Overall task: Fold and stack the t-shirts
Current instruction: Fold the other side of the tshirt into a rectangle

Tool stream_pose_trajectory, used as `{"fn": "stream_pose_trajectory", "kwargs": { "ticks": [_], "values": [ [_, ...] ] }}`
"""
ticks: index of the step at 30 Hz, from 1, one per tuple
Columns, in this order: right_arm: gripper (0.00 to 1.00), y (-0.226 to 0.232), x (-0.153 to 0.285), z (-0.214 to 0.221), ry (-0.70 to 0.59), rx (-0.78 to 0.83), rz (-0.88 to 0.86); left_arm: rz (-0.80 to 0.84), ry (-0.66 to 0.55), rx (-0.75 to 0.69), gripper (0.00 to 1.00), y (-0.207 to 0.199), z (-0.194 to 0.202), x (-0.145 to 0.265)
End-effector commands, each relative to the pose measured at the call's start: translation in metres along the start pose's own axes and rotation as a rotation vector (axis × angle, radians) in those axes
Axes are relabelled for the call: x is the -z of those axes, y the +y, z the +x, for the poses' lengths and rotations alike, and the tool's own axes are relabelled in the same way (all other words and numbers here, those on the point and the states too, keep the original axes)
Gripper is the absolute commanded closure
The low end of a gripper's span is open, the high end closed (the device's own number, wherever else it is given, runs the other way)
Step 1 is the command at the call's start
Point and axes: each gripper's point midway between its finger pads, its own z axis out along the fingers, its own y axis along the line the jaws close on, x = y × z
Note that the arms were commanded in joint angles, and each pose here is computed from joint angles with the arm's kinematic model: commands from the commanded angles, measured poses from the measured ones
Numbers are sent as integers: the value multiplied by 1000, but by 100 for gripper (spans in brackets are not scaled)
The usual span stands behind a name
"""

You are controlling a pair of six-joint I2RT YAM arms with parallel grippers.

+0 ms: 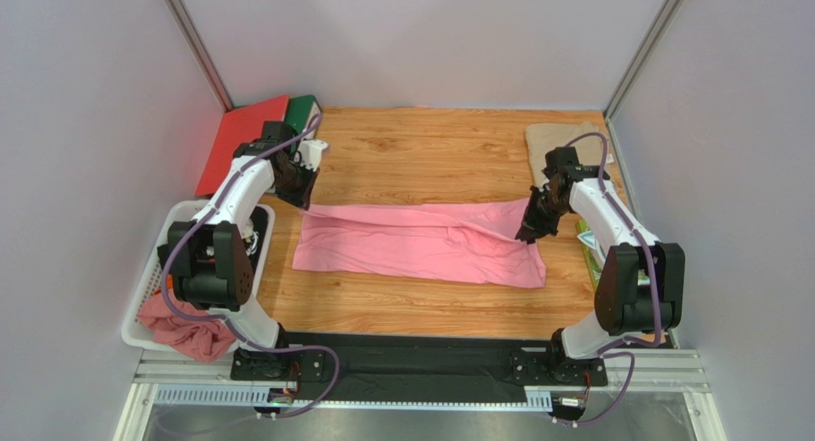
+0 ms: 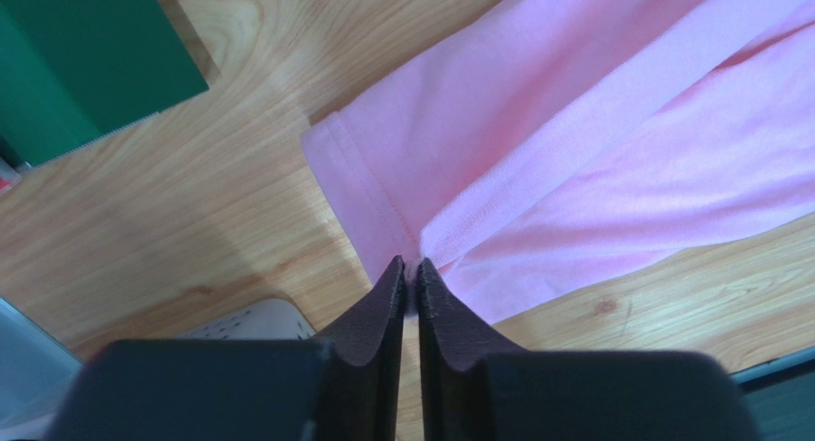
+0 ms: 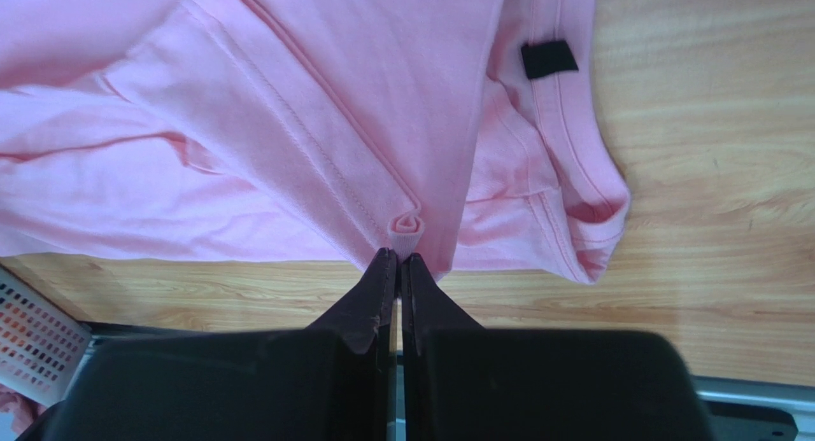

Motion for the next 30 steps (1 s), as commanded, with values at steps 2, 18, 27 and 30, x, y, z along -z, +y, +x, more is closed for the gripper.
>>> {"fn": "stream_pose_trajectory", "kwargs": {
  "ticks": [2,18,27,30],
  "values": [
    [96,-7,-20,24,58,-38,31,-1,-25,-32,73,-3,4,5],
    [64,32,19,-36,-107,-52,-19,38,-95,41,28,-10,-26,21],
    [68,122,-37,-66,21,94,-145,117,-42,104,35,-12,-64,-23],
    [66,132,-52,-57,54,132,-130,121,-18,106,37,-12,-56,-37]
  ]
}}
